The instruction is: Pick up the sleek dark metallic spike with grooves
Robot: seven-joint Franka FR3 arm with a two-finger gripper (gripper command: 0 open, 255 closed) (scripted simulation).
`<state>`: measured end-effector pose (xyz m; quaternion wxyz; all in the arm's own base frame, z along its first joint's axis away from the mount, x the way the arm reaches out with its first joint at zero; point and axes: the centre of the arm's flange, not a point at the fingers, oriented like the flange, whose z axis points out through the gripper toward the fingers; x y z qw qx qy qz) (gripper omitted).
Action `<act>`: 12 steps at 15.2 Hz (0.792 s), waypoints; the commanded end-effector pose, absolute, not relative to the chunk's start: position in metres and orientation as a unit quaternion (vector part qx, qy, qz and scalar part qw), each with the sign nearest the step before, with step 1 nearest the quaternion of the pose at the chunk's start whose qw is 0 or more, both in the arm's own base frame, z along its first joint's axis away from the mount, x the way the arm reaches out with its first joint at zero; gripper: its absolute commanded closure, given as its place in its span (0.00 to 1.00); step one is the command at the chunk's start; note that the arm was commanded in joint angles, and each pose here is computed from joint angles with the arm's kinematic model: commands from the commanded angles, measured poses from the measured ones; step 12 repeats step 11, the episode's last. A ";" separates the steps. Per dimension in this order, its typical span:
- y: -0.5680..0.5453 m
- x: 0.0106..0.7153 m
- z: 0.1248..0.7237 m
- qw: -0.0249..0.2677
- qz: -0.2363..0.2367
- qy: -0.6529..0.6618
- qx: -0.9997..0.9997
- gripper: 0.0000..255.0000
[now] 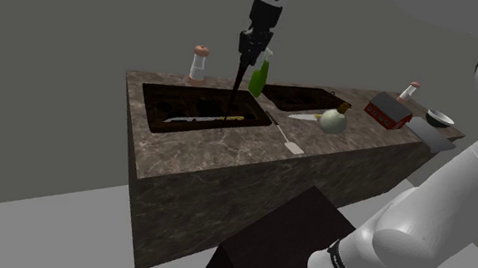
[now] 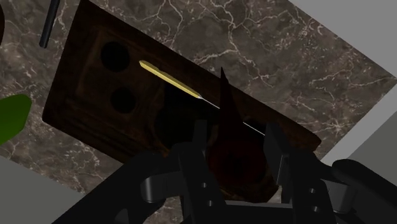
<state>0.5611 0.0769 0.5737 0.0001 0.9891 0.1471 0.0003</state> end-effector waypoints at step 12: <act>0.076 0.562 0.627 0.000 0.000 0.147 0.989 1.00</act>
